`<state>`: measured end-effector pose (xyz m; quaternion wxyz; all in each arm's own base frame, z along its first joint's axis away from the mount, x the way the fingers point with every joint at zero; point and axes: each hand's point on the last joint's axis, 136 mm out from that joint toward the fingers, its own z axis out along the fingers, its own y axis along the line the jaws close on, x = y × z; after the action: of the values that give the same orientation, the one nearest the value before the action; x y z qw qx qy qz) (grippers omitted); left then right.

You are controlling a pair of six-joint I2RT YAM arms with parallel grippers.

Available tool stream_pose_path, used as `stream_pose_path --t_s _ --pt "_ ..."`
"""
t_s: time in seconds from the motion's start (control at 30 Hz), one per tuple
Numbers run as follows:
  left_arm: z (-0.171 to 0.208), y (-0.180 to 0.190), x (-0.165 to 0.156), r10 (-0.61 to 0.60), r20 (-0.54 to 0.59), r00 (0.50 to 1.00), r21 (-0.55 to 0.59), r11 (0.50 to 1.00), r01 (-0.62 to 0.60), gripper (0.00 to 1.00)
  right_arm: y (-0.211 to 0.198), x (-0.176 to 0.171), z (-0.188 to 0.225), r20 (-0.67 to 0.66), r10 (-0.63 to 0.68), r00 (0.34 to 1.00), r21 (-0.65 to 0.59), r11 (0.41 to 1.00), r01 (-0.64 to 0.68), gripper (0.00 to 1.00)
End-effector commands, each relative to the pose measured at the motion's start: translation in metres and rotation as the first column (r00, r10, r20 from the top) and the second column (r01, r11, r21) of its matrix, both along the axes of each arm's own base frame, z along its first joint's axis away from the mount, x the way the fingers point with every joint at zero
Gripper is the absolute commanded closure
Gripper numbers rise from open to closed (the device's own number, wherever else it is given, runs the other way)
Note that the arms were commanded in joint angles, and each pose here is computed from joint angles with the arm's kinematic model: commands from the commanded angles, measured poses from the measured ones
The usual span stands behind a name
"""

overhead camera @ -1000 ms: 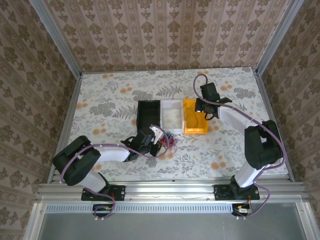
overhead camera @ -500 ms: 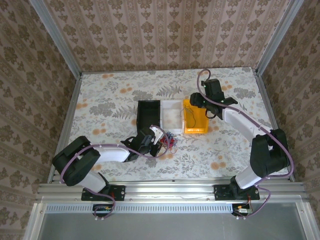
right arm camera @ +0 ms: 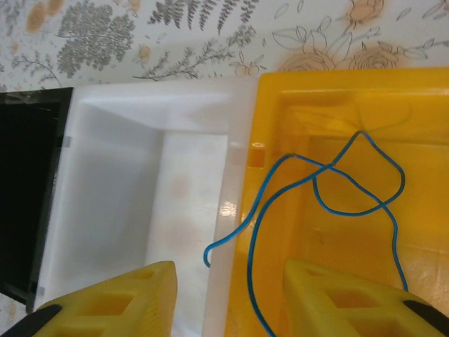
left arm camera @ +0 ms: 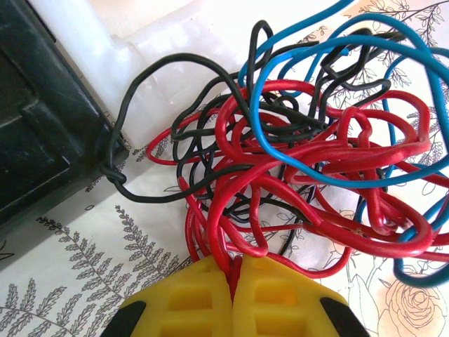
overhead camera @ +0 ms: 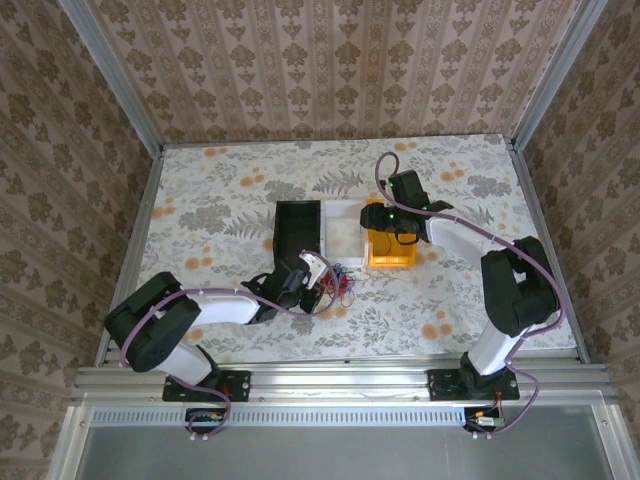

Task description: Untangle the cables

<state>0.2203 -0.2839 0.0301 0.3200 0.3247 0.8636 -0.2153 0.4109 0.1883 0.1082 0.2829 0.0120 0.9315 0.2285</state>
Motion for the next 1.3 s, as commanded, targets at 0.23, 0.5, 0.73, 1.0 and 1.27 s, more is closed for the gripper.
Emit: stream_pose_path --t_s 0.23,0.5,0.73,1.0,1.27 --pt "-0.008 0.011 -0.004 0.012 -0.01 1.0 0.045 0.999 -0.012 1.0 -0.004 0.003 0.001 0.007 -0.015 1.0 -0.018 1.0 0.015 0.96" --pt "-0.01 0.01 -0.004 0.011 -0.013 1.0 0.048 0.999 -0.01 1.0 -0.028 -0.001 0.029 0.086 -0.07 0.994 -0.055 0.996 0.074 0.98" --pt "-0.01 0.01 -0.004 0.012 -0.013 1.0 0.05 0.999 -0.011 1.0 -0.068 -0.008 0.055 0.148 -0.147 0.978 -0.093 0.983 0.162 0.99" --pt "-0.012 0.009 -0.003 0.011 -0.014 1.0 0.048 0.999 -0.01 1.0 -0.076 -0.015 0.08 0.201 -0.101 0.974 -0.101 0.987 0.123 0.99" --pt "-0.009 0.006 -0.001 0.007 -0.011 1.0 0.049 0.999 -0.007 1.0 -0.054 -0.014 0.054 0.124 -0.042 0.991 -0.024 0.999 0.045 0.99"
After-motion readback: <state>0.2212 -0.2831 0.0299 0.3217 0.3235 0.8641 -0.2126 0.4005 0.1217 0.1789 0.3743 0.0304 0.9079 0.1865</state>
